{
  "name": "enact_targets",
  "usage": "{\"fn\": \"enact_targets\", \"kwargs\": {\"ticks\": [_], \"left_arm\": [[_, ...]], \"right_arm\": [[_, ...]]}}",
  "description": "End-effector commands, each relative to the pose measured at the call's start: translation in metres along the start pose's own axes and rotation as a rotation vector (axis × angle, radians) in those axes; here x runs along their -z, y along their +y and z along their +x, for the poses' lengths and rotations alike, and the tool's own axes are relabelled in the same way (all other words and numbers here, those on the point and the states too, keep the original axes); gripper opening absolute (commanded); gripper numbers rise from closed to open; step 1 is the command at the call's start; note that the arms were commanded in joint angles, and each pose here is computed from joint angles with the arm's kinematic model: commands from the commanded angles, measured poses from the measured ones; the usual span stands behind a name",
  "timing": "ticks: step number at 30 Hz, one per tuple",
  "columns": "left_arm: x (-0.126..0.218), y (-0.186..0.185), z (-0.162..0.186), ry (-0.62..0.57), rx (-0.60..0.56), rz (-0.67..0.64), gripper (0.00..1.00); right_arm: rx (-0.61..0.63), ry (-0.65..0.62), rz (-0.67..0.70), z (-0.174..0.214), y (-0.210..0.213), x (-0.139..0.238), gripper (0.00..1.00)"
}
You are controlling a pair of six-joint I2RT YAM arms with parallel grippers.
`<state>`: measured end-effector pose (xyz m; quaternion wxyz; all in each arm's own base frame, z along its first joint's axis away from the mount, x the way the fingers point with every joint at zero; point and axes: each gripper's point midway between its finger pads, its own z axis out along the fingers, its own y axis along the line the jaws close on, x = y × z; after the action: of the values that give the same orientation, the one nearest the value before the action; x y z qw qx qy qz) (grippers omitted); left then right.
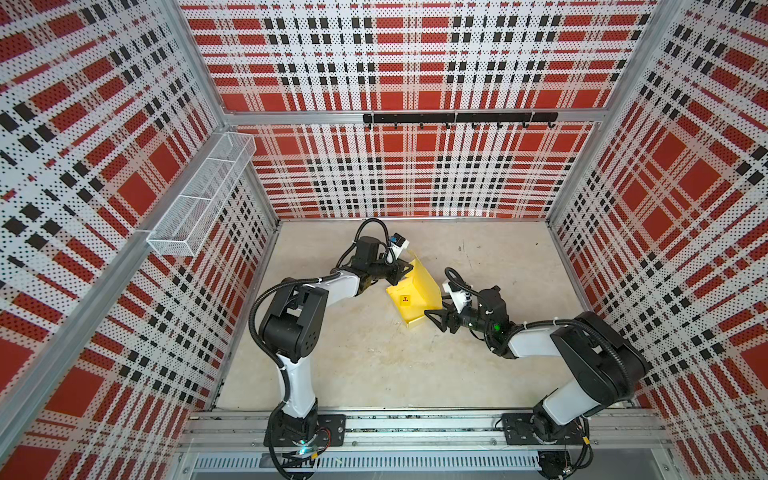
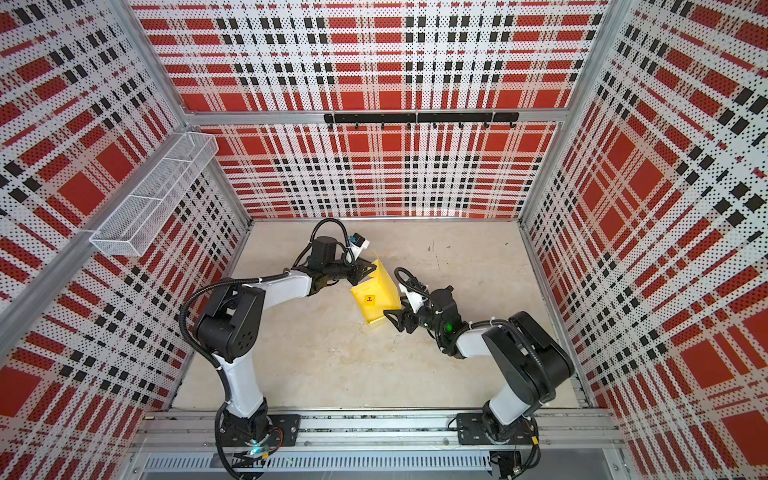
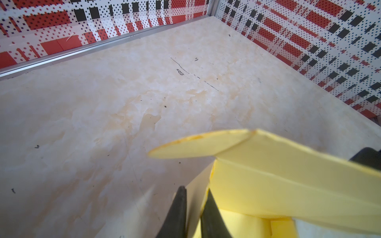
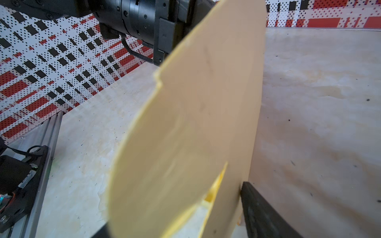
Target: Fold the paper box
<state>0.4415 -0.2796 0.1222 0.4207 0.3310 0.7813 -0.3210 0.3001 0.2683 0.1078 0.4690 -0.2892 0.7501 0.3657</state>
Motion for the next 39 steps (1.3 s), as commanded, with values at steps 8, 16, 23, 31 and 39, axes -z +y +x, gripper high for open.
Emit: {"fn": "enact_targets", "kwargs": {"ticks": [8, 16, 23, 31, 39], "left_arm": [[0.007, -0.011, -0.013, -0.031, -0.034, 0.009, 0.17], [0.006, -0.013, -0.012, -0.029, -0.036, 0.013, 0.17], [0.004, -0.015, -0.013, -0.031, -0.039, 0.017, 0.17], [0.003, -0.017, -0.013, -0.031, -0.041, 0.018, 0.17], [0.002, -0.018, -0.013, -0.030, -0.043, 0.019, 0.17]], "right_arm": [[0.040, 0.005, 0.105, 0.000, -0.007, 0.031, 0.69], [-0.021, 0.004, 0.252, 0.002, -0.031, 0.072, 0.48], [-0.075, -0.029, 0.325, -0.009, -0.053, 0.088, 0.35], [-0.111, 0.033, 0.287, -0.008, -0.068, 0.061, 0.29], [-0.045, 0.051, 0.088, -0.008, -0.027, 0.034, 0.37]]}}
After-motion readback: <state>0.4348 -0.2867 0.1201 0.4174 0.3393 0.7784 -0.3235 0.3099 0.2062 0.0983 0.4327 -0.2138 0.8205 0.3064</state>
